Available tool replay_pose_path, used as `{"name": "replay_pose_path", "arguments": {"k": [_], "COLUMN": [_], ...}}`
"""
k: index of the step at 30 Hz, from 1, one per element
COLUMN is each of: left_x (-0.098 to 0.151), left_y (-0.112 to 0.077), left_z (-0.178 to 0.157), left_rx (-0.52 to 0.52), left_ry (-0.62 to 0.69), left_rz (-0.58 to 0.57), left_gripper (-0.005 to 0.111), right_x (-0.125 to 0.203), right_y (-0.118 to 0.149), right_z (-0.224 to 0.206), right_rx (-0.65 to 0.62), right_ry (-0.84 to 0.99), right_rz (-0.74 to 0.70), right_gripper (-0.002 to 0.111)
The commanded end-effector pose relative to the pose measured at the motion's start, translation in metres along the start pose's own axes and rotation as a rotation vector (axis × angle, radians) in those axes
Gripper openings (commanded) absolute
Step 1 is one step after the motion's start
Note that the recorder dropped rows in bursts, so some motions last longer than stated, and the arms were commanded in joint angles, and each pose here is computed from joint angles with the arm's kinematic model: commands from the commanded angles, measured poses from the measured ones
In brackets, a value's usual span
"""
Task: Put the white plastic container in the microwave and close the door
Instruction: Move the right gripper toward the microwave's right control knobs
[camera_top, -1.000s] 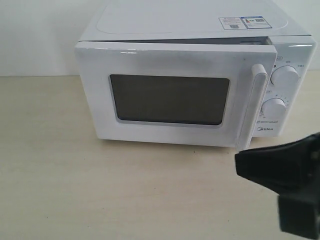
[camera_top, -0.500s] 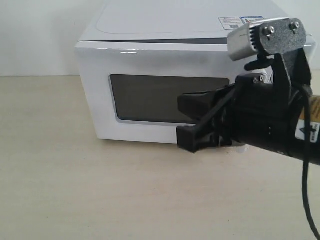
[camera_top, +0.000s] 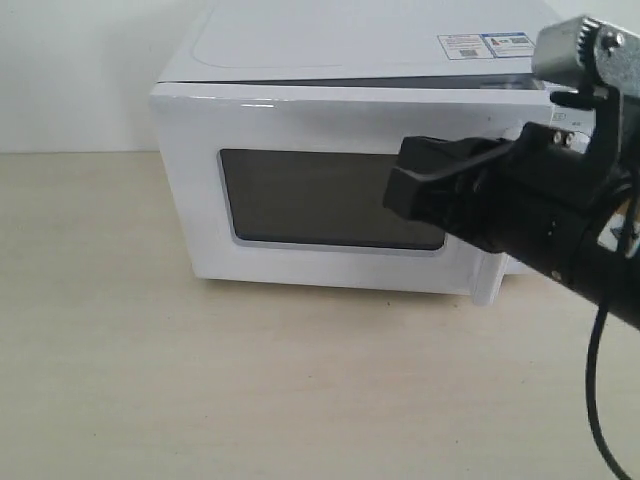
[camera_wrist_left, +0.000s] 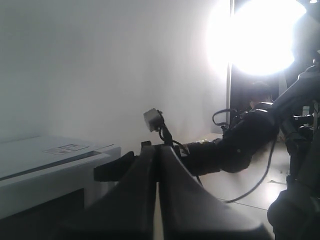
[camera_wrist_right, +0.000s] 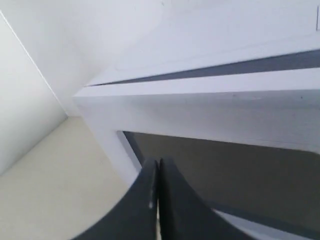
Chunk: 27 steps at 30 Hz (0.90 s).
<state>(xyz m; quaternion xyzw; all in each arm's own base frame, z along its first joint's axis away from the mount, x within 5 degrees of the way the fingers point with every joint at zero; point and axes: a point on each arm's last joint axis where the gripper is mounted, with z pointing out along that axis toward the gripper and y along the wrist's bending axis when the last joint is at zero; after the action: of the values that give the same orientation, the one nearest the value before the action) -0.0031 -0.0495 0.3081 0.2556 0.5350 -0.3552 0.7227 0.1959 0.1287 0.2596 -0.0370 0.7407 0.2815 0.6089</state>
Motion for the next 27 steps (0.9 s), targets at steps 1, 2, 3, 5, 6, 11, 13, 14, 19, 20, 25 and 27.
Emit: {"name": "replay_pose_path", "arguments": {"k": [1, 2, 3, 5, 6, 11, 13, 14, 19, 20, 25, 27], "left_x": [0.000, 0.000, 0.000, 0.000, 0.000, 0.001, 0.001, 0.001, 0.001, 0.001, 0.001, 0.001], "left_y": [0.000, 0.000, 0.000, 0.000, 0.000, 0.000, 0.000, 0.000, 0.000, 0.000, 0.000, 0.000], "left_z": [-0.001, -0.001, -0.001, -0.001, -0.001, -0.001, -0.001, -0.001, -0.001, -0.001, -0.001, -0.001], "left_rx": [-0.003, -0.003, -0.003, -0.003, -0.003, -0.002, 0.000, 0.000, 0.000, 0.000, 0.000, 0.003], "left_ry": [-0.008, -0.008, -0.008, -0.008, -0.008, -0.008, -0.007, -0.007, -0.007, -0.007, -0.007, -0.006], "left_rz": [-0.023, -0.023, -0.023, -0.023, -0.023, -0.023, -0.023, -0.023, -0.023, -0.023, -0.023, -0.023], "left_gripper": [0.004, 0.004, 0.004, 0.004, 0.004, 0.004, 0.004, 0.004, 0.004, 0.004, 0.004, 0.004], "right_x": [0.012, 0.016, 0.018, 0.021, 0.022, 0.024, 0.027, 0.030, 0.039, 0.041, 0.049, 0.052], "right_y": [-0.010, -0.010, -0.009, -0.005, -0.005, -0.008, -0.008, -0.008, -0.009, -0.009, -0.010, -0.009], "right_z": [-0.018, -0.021, -0.023, -0.022, -0.021, -0.012, -0.004, 0.000, 0.027, 0.032, 0.056, 0.064], "right_rx": [0.141, 0.155, 0.151, 0.140, 0.146, 0.189, 0.201, 0.209, 0.270, 0.290, 0.389, 0.393], "right_ry": [-0.190, -0.200, -0.197, -0.187, -0.193, -0.274, -0.290, -0.285, -0.279, -0.274, -0.247, -0.241], "right_rz": [-0.076, -0.122, -0.169, -0.202, -0.204, -0.206, -0.216, -0.224, -0.235, -0.230, -0.257, -0.268], "right_gripper": [0.000, 0.000, 0.000, 0.000, 0.000, 0.000, 0.000, 0.000, 0.000, 0.000, 0.000, 0.000]}}
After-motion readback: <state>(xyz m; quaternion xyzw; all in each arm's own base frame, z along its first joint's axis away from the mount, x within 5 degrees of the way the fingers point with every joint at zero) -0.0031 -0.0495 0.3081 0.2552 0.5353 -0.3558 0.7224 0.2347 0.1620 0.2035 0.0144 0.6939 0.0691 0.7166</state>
